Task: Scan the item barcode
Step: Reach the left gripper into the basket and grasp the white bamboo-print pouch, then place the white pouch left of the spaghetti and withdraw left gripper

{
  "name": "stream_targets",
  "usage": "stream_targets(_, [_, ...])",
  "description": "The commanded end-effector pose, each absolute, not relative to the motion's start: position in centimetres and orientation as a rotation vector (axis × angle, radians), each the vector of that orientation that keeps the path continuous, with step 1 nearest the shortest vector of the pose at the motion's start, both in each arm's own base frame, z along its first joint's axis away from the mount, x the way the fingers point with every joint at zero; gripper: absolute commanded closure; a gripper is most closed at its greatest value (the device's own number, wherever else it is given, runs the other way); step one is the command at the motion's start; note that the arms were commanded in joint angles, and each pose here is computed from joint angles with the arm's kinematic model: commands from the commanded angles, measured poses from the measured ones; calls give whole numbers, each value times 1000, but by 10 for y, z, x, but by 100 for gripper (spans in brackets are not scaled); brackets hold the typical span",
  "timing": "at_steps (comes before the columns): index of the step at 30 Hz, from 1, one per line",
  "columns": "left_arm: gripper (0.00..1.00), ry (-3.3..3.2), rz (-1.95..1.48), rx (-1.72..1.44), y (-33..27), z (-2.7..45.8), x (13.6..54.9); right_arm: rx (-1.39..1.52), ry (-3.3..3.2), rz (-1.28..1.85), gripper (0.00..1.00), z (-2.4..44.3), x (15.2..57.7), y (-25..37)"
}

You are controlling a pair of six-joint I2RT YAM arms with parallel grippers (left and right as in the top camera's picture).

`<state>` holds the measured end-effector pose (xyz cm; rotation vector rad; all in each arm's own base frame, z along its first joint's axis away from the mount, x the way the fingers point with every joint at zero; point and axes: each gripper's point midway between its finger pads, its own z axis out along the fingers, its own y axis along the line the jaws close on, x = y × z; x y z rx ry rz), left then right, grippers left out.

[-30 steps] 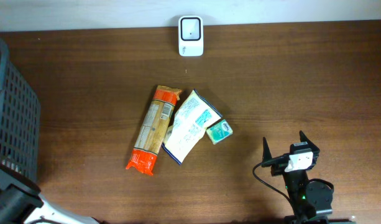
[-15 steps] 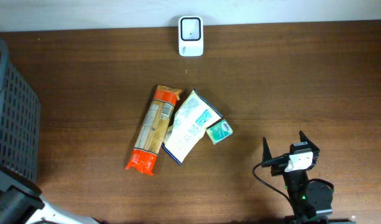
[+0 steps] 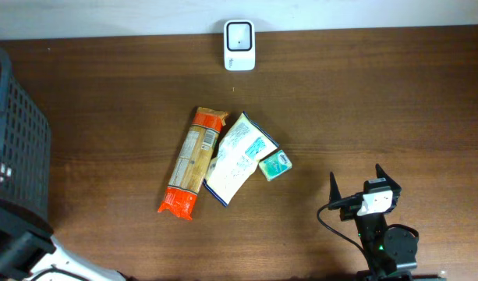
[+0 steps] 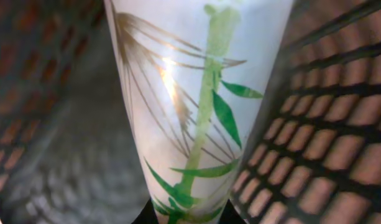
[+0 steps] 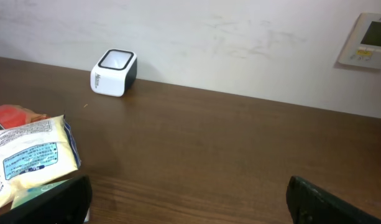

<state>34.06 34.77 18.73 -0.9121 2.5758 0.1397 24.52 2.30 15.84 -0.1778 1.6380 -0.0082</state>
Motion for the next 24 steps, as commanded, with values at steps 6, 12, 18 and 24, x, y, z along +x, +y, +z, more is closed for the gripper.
stream_targets(6, [100, 2126, 136, -465, 242, 409, 402, -178, 1641, -14, 1, 155, 245, 23])
stream_targets(12, [100, 2440, -150, -33, 55, 361, 411, -178, 1641, -14, 1, 155, 245, 23])
stream_targets(18, [100, 2825, -216, 139, -11, 211, 401, -178, 1641, -14, 1, 155, 245, 23])
stream_targets(24, [100, 2964, -241, 162, -15, 91, 376, -178, 1641, -14, 1, 155, 245, 23])
